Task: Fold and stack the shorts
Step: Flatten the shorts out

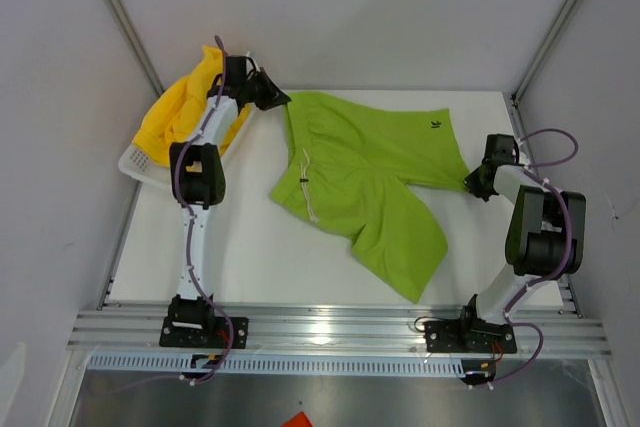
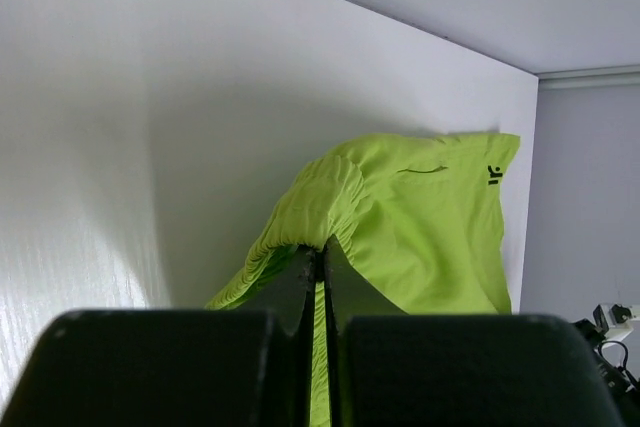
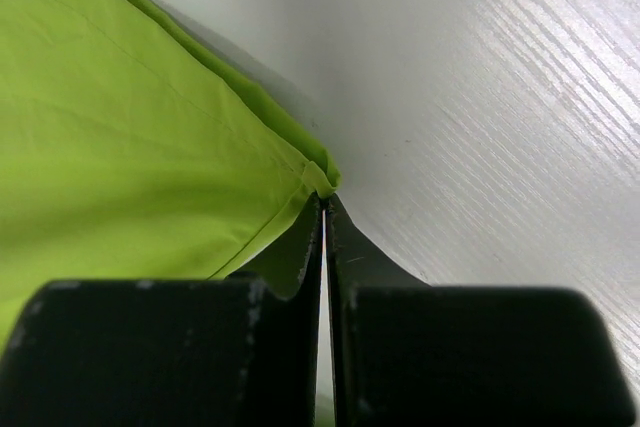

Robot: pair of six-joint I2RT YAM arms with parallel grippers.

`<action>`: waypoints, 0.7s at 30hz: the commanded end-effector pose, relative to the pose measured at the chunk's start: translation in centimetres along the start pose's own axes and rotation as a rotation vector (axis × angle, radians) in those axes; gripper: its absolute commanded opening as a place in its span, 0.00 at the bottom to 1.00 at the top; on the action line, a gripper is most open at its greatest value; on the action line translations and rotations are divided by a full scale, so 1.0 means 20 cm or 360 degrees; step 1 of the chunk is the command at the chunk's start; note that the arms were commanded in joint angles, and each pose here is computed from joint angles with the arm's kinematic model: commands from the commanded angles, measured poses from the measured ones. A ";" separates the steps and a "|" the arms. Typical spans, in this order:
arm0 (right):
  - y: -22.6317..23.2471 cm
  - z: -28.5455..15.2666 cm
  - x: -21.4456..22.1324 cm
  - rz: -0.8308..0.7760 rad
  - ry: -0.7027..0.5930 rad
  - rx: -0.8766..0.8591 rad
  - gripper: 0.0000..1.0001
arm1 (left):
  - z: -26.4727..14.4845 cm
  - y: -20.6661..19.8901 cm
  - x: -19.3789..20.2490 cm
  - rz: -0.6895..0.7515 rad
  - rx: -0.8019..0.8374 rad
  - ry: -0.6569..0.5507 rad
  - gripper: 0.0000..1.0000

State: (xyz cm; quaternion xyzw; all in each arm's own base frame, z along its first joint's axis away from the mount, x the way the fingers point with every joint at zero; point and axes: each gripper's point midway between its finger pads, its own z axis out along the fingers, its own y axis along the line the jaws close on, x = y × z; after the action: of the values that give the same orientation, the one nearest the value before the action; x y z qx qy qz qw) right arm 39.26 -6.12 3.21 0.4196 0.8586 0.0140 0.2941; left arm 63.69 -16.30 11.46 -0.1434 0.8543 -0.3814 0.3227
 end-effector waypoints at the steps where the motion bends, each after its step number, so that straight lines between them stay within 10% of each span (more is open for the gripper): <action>1: -0.09 -0.04 -0.10 0.0033 -0.0131 0.0105 0.00 | -0.08 -0.05 -0.21 0.0008 0.0042 -0.0179 0.00; 6: -0.09 -0.05 -0.11 0.0046 -0.0132 0.0086 0.00 | -0.07 -0.03 -0.22 0.0010 0.0039 -0.0197 0.03; 7: -0.07 -0.05 -0.11 0.0039 -0.0123 0.0065 0.00 | -0.07 -0.04 -0.23 0.0014 0.0045 -0.0200 0.25; 11: -0.01 -0.06 -0.13 0.0008 -0.0096 -0.0013 0.32 | -0.07 -0.07 -0.21 0.0048 0.0069 -0.0185 0.64; 17: 0.05 -0.15 -0.16 -0.0002 -0.0112 -0.0095 0.77 | -0.13 -0.21 -0.17 0.0162 0.0089 -0.0158 0.75; 21: 0.09 -0.24 -0.13 -0.0049 -0.0075 -0.0172 0.89 | -0.18 -0.33 -0.10 0.0252 0.0102 -0.0114 0.77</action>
State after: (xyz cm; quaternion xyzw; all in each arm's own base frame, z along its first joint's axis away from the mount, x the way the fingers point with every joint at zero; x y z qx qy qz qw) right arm 38.41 -6.43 5.00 0.4109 0.8607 0.0241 0.2997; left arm 64.18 -16.30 12.33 -0.1280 0.8507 -0.3759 0.3445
